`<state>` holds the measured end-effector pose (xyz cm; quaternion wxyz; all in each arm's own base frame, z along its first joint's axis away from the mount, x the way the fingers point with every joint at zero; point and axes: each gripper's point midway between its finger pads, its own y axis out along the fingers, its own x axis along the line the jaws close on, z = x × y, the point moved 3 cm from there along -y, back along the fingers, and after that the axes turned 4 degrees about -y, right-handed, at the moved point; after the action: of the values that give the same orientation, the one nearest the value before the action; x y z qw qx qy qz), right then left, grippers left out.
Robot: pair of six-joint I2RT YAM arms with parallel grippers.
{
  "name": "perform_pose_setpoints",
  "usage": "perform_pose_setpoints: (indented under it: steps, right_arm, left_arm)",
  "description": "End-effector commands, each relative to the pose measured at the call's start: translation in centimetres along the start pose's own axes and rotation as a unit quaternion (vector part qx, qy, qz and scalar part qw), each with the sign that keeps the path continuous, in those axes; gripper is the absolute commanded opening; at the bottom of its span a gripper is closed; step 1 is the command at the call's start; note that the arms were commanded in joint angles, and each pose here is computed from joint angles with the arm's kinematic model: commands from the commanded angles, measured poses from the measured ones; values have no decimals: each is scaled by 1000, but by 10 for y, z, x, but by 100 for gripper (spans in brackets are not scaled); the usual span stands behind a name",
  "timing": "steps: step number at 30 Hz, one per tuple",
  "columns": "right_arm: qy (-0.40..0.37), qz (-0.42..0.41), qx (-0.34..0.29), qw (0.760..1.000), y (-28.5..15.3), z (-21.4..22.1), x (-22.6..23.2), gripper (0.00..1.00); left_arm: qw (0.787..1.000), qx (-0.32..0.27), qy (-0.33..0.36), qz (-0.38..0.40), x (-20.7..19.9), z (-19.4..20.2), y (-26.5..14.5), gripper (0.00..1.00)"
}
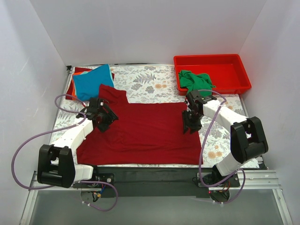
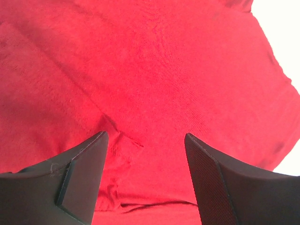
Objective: Fold and stack the t-shirts
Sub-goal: Fold the tshirt
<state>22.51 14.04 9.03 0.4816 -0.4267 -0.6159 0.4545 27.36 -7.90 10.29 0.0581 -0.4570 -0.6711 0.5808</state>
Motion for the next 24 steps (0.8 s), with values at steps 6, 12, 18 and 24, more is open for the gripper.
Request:
perform_pose_setpoints:
  steps: [6, 12, 18, 24]
  right_arm:
    - [3, 31, 18, 999, 21, 20, -17, 49]
    - [5, 44, 20, 999, 24, 27, -23, 49]
    - [-6, 38, -50, 998, -12, -10, -11, 49]
    - [-9, 94, -145, 985, -54, -63, -23, 49]
  left_arm:
    - [999, 24, 20, -8, 16, 14, 20, 65]
    - [999, 30, 20, -30, 37, 26, 24, 65]
    - [1000, 3, 29, 5, 11, 7, 7, 65]
    - [995, -42, 50, 82, -53, -45, -23, 65]
